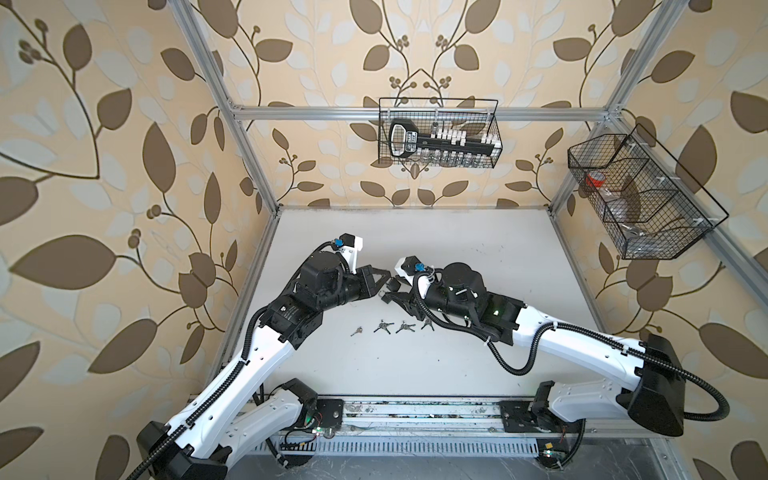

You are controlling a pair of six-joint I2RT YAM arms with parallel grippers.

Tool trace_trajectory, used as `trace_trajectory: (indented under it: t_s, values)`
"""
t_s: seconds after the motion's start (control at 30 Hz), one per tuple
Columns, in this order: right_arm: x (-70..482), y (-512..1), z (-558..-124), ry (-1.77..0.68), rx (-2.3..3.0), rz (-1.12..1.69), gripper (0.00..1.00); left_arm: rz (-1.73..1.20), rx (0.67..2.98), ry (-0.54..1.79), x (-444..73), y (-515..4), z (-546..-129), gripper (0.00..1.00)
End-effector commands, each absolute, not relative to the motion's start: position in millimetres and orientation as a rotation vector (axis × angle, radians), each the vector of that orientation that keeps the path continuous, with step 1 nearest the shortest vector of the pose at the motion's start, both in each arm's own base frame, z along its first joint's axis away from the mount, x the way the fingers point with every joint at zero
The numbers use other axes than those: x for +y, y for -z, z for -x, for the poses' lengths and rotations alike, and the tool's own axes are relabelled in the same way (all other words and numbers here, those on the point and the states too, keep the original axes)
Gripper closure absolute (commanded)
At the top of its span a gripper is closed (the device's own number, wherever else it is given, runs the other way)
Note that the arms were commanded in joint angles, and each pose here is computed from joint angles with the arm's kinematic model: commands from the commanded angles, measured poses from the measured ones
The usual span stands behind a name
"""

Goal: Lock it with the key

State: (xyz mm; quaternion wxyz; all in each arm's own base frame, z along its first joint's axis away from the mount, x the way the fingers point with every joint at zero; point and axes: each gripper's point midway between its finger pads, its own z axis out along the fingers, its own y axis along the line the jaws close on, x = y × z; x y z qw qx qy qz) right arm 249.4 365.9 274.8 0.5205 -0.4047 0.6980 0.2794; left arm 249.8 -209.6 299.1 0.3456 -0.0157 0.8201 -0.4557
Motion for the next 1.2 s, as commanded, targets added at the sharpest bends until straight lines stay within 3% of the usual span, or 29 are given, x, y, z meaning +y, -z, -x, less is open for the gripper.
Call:
trace_trajectory:
  t_s: [0.0, 0.27, 0.33, 0.4, 0.43, 0.63, 0.73, 1.17]
  values:
    - [372, -286, -250, -0.706, 1.656, 0.969, 0.56, -0.02, 2.065, 1.237, -215, -316, -244, 1.0]
    - [369, -279, -252, -0.698, 1.679, 0.949, 0.74, 0.016, 2.087, 1.195, -210, -308, -246, 1.0]
    - [369, -264, -258, -0.679, 1.727, 0.923, 0.8, 0.103, 2.119, 1.093, -195, -298, -251, 0.76]
    - [371, -242, -261, -0.684, 1.778, 0.907, 0.83, 0.201, 2.14, 0.974, -173, -288, -255, 0.44]
    - [373, -228, -262, -0.691, 1.81, 0.901, 0.85, 0.246, 2.141, 0.932, -160, -285, -257, 0.37]
    - [390, -159, -272, -0.689, 1.991, 0.9, 0.9, 0.532, 2.156, 0.875, -84, -266, -269, 0.18]
    - [404, -127, -282, -0.649, 2.085, 0.929, 0.91, 0.609, 2.162, 0.857, -61, -259, -270, 0.01]
    - [454, -51, -328, -0.464, 2.295, 1.036, 0.93, 0.652, 2.099, 0.75, -33, -271, -255, 0.01]
